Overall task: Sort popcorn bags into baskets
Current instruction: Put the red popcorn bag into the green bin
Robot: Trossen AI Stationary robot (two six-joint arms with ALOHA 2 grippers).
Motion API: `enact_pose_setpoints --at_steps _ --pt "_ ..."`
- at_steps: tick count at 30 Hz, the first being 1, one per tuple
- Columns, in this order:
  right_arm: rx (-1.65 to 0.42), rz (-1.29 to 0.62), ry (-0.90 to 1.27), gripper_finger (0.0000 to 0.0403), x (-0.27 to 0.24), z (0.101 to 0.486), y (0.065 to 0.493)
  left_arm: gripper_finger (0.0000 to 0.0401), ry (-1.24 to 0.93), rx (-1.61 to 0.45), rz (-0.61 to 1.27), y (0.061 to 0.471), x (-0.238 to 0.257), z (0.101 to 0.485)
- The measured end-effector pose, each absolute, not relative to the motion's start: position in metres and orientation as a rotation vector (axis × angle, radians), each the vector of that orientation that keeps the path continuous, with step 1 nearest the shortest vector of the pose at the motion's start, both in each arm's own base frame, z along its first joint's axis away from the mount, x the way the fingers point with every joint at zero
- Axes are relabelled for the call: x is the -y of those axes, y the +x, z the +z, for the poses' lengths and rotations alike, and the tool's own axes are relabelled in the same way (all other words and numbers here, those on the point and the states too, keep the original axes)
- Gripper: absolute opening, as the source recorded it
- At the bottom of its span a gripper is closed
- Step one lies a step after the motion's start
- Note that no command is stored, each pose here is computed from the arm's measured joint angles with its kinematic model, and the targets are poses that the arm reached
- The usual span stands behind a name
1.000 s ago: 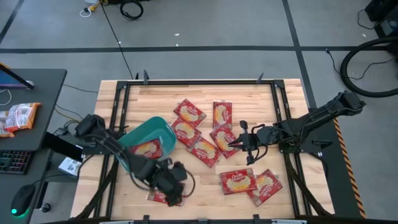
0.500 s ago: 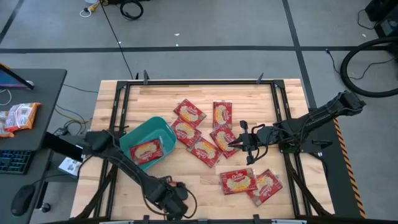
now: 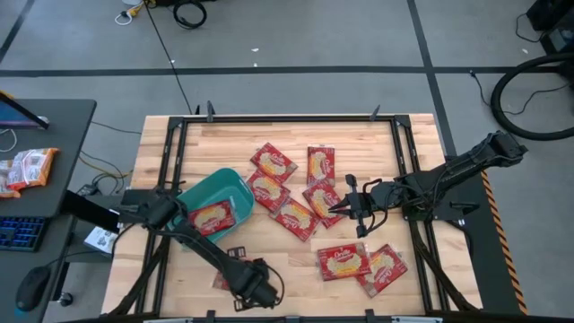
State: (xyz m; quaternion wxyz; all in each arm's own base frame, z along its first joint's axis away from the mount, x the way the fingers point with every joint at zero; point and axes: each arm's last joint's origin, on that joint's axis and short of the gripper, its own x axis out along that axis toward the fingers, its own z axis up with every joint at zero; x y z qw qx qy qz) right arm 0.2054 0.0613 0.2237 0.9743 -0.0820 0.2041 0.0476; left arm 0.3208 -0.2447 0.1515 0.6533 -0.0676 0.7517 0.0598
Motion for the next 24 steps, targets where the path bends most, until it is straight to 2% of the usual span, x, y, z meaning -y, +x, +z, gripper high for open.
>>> enact_pose_setpoints --at_steps 5,12,16,20,24 --pt "-0.412 0.096 -0.165 0.0027 -0.061 0.224 0.205 0.0114 -0.086 -1.726 0.108 0.331 0.231 0.143" --pt "-0.413 0.097 -0.165 0.0027 -0.061 0.224 0.205 0.0114 0.114 -1.584 0.175 0.349 0.209 0.145" --pt "-0.413 0.099 -0.165 0.0027 -0.061 0.224 0.205 0.0114 0.127 -1.551 0.226 0.357 0.198 0.145" --pt "-0.412 0.099 -0.165 0.0027 -0.061 0.224 0.205 0.0113 0.108 -1.581 0.271 0.361 0.192 0.158" --pt "-0.413 0.098 -0.162 0.0027 -0.061 0.224 0.205 0.0113 0.187 -1.541 0.224 0.360 0.206 0.181"
